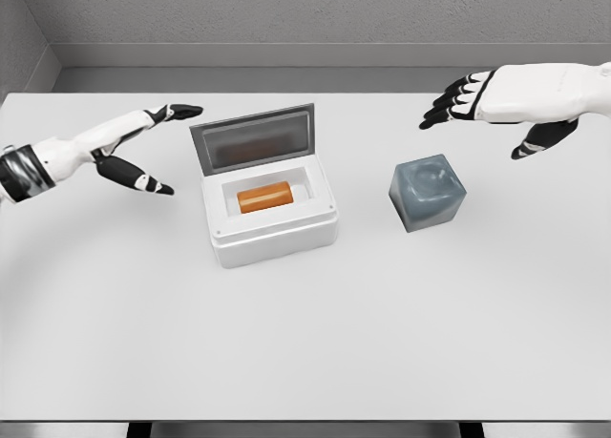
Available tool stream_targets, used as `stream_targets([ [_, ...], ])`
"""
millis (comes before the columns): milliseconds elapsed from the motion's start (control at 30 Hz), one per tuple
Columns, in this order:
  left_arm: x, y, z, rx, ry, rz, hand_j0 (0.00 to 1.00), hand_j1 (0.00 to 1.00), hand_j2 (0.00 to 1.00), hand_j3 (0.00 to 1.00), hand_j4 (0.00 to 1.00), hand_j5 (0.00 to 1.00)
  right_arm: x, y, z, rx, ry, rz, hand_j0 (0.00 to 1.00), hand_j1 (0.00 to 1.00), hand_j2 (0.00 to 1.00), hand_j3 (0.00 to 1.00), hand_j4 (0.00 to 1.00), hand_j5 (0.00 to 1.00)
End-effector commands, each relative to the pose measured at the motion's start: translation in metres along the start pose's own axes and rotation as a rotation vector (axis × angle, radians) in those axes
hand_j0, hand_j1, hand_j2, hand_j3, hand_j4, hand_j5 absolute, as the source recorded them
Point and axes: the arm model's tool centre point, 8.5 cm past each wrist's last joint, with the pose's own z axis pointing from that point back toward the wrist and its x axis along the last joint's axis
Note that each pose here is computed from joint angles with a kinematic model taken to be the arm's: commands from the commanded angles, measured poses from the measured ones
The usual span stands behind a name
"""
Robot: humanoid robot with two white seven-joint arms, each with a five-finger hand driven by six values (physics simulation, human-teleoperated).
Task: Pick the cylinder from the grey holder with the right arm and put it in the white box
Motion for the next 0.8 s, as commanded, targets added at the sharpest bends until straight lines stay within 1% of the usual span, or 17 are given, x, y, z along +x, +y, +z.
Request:
stream_targets([
  [0,0.0,0.003,0.003,0.005,0.003,0.001,1.0,1.0,1.0,1.0,1.0,1.0,0.0,-0.001,-0.001,-0.006,-0.001,-0.006,1.0,1.0,1.0,1.0,1.0,1.0],
  [67,0.001,0.003,0.004,0.004,0.003,0.0,1.0,1.0,1.0,1.0,1.0,1.0,0.0,-0.001,-0.001,-0.006,-0.001,-0.006,1.0,1.0,1.0,1.0,1.0,1.0],
  [133,0.008,0.004,0.006,-0.009,-0.012,-0.02,1.0,1.0,1.0,1.0,1.0,1.0,0.0,-0.001,-0.001,-0.01,-0.005,-0.01,1.0,1.0,1.0,1.0,1.0,1.0],
  [267,0.013,0.002,0.007,-0.019,-0.025,-0.028,1.0,1.0,1.0,1.0,1.0,1.0,0.0,0.0,-0.001,-0.008,-0.005,-0.013,1.0,1.0,1.0,1.0,1.0,1.0],
  [400,0.017,0.0,0.007,-0.028,-0.035,-0.033,1.0,1.0,1.0,1.0,1.0,1.0,0.0,-0.002,-0.002,-0.012,-0.006,-0.012,1.0,1.0,1.0,1.0,1.0,1.0],
  [433,0.018,-0.003,0.006,-0.034,-0.039,-0.032,1.0,1.0,1.0,1.0,1.0,1.0,-0.001,-0.002,-0.001,-0.012,-0.005,-0.012,1.0,1.0,1.0,1.0,1.0,1.0],
  [633,0.023,-0.005,0.008,-0.048,-0.049,-0.044,1.0,1.0,1.0,1.0,1.0,1.0,-0.001,-0.001,-0.002,-0.011,-0.005,-0.014,1.0,1.0,1.0,1.0,1.0,1.0],
  [733,0.026,-0.004,0.009,-0.053,-0.055,-0.051,1.0,1.0,1.0,1.0,1.0,1.0,0.001,-0.003,-0.007,-0.015,-0.017,-0.012,1.0,1.0,1.0,1.0,1.0,1.0],
  [767,0.026,-0.008,0.01,-0.056,-0.056,-0.046,1.0,1.0,1.0,1.0,1.0,1.0,0.001,-0.003,-0.007,-0.015,-0.017,-0.012,1.0,1.0,1.0,1.0,1.0,1.0],
])
